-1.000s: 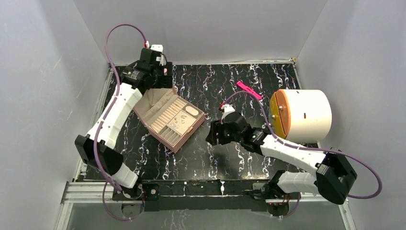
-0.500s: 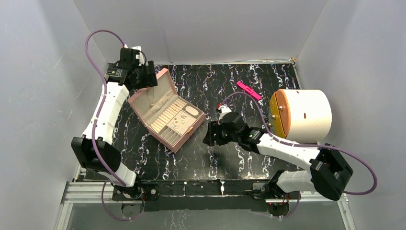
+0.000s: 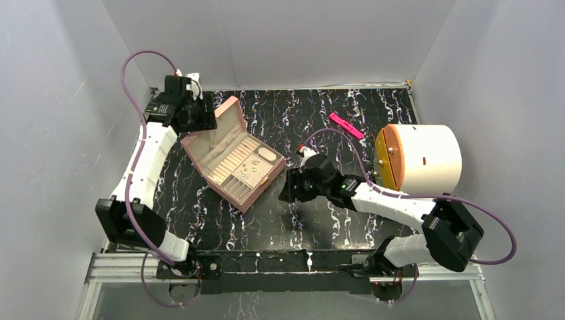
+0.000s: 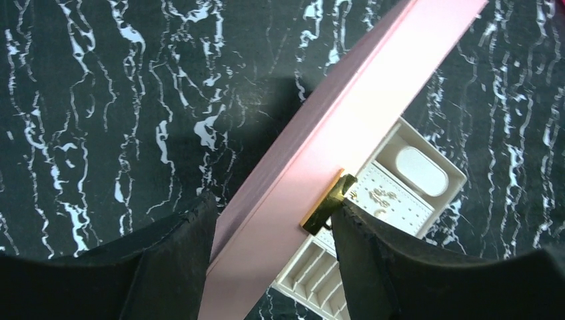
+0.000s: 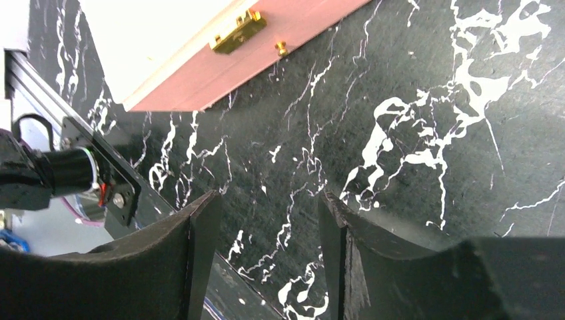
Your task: Organize the mixed jewelry
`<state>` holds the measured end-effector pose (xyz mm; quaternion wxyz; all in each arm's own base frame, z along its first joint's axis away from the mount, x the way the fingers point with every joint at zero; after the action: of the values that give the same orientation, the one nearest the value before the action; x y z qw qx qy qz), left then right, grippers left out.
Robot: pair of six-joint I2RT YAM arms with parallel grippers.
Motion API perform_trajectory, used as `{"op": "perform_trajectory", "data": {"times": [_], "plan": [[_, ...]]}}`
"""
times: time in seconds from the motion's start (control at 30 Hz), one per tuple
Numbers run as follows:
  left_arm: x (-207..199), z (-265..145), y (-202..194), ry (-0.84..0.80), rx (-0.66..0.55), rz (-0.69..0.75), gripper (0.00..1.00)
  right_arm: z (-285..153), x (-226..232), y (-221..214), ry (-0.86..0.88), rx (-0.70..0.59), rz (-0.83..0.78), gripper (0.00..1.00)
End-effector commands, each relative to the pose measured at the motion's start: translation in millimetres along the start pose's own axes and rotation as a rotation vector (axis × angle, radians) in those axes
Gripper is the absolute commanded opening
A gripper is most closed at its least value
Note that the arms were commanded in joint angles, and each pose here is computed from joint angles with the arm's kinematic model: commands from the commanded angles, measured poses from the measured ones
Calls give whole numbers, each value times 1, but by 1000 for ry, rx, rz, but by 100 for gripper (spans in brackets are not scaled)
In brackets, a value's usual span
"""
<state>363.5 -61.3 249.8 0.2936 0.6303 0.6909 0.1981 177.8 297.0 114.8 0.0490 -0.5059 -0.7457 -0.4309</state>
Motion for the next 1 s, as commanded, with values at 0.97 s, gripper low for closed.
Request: {"op": "perform_trajectory", "data": {"times": [0.97], "plan": [[-82, -34, -127, -548, 153, 4, 74, -27, 28, 104, -71, -347, 176, 58]]}}
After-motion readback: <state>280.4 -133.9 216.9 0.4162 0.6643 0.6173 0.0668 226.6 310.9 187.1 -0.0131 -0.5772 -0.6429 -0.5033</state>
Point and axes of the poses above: each gripper's point midway between its finger pads, its own z axis out along the fingers, its own x axis along the line the jaws close on, y = z × x, the point moved 2 cm from there along -z, back along the fingers, and after that the axes turned 3 degrees about -z, right-handed, at the moved point
